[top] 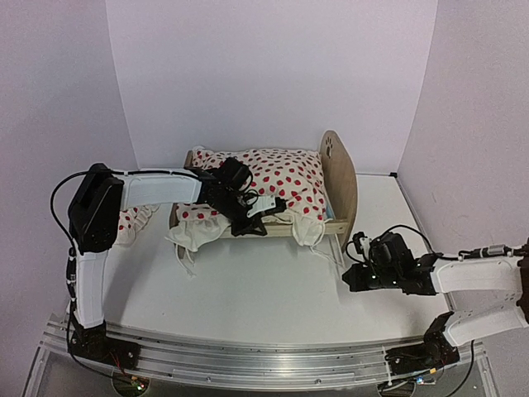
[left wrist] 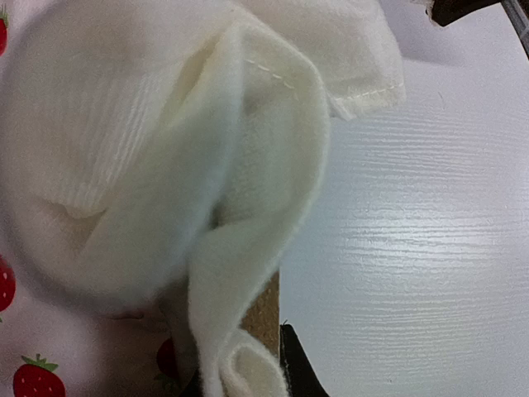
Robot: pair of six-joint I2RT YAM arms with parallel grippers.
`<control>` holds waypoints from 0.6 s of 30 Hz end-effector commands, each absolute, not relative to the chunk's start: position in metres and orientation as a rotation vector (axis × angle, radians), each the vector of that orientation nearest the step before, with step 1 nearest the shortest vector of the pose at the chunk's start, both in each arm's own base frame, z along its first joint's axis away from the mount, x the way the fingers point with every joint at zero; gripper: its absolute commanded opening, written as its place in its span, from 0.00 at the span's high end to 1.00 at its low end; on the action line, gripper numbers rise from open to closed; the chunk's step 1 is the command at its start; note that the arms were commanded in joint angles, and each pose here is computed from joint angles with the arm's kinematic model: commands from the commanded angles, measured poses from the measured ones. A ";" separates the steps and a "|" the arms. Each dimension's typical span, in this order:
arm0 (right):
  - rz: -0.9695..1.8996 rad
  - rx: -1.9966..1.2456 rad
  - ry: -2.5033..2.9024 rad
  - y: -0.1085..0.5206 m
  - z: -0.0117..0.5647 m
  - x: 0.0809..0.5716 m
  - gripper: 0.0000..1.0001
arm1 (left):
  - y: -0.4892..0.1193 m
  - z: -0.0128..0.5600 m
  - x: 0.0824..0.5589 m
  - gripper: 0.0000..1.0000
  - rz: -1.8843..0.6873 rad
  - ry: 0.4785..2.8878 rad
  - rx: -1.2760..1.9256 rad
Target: Set up the pet bed
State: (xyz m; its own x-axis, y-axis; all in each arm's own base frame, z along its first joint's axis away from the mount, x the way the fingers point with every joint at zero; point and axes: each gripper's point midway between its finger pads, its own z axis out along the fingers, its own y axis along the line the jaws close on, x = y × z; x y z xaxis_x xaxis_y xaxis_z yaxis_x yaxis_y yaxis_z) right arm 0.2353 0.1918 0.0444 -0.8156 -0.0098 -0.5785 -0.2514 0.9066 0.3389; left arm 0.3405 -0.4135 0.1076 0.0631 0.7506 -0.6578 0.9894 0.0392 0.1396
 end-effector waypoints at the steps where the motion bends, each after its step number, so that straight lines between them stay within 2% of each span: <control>1: 0.736 -0.286 2.536 0.222 0.062 0.221 1.00 | -0.416 0.180 0.351 0.77 -0.407 1.435 1.726; 2: 0.755 -0.295 2.545 0.225 0.066 0.220 1.00 | -0.415 0.179 0.349 0.66 -0.414 1.432 1.736; 4: 0.773 -0.319 2.593 0.227 0.073 0.212 1.00 | -0.413 0.186 0.339 0.53 -0.449 1.403 1.760; 9: 0.840 -0.422 2.696 0.234 0.113 0.192 1.00 | -0.408 0.229 0.294 0.39 -0.600 1.202 1.819; 12: 0.849 -0.490 2.730 0.234 0.143 0.183 1.00 | -0.411 0.256 0.282 0.35 -0.691 1.172 1.805; 18: 0.950 -0.607 2.619 0.252 0.218 0.188 1.00 | -0.432 0.271 0.256 0.37 -0.764 1.126 1.818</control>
State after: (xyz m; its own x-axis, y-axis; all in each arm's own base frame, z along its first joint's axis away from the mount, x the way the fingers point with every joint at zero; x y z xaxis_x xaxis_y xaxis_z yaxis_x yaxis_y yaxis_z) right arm 0.2201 0.2401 0.1783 -0.8770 -0.1805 -0.4453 -0.3972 0.7939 0.4604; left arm 0.2865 -0.4190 0.2482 0.3956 0.4626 -0.7934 0.9182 -0.1821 0.3517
